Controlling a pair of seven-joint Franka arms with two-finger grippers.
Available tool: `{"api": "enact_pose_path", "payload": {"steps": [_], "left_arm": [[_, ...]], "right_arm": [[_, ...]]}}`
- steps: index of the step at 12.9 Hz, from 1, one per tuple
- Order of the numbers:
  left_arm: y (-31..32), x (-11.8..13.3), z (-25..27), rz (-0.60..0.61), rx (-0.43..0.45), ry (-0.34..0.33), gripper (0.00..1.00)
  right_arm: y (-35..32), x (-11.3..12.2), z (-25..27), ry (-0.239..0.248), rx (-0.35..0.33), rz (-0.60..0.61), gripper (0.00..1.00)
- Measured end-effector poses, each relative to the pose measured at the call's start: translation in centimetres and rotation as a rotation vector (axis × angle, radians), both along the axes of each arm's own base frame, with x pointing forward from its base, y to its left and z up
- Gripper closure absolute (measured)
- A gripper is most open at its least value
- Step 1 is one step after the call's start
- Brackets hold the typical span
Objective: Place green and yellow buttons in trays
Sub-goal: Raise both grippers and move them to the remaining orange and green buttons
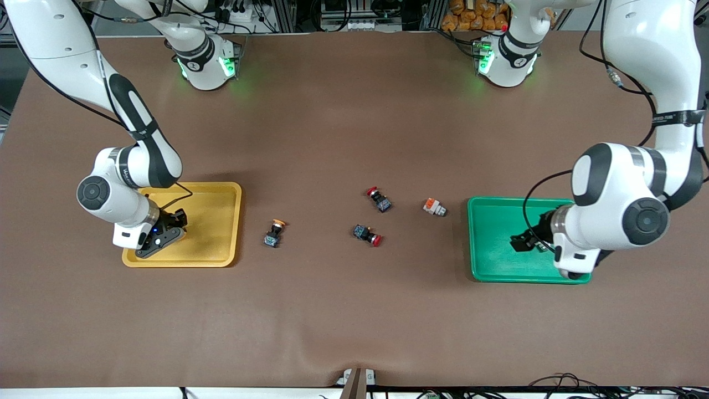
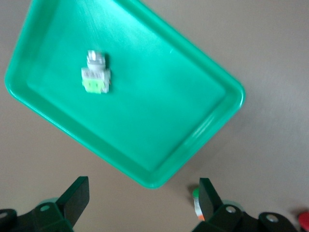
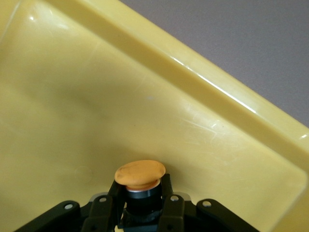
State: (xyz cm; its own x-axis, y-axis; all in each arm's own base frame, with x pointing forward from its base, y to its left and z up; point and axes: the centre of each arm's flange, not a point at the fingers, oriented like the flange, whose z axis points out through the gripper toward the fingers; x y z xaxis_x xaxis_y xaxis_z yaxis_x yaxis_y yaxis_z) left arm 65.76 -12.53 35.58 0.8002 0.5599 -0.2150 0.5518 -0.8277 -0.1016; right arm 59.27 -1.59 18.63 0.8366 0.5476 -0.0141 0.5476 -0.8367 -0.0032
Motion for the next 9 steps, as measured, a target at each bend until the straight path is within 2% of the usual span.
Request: {"api": "enact_pose_path", "payload": {"steps": [1, 5, 6, 7, 9], "left_arm": [[-1.3, -1.0, -0.3, -0.016, 0.002, 0.017, 0.0], [-6.5, -4.7, -1.7, -0.061, 0.021, 0.062, 0.0], [-8.8, -5.7, -2.6, -0.071, 0.029, 0.067, 0.0], [-10.4, -6.4, -3.5, -0.083, 0.034, 0.072, 0.0], [-13.3, -7.2, -5.6, -0.071, 0.039, 0.063, 0.0]], "right_arm": [[0.0, 0.0, 0.0, 0.0, 0.0, 0.001, 0.61], [0.1, 0.1, 0.0, -0.005, 0.001, 0.017, 0.22], [0.1, 0.1, 0.0, -0.005, 0.001, 0.023, 0.06], [0.1, 0.1, 0.1, -0.005, 0.001, 0.029, 0.0], [0.2, 0.0, 0.1, 0.013, 0.001, 0.035, 0.0]]}}
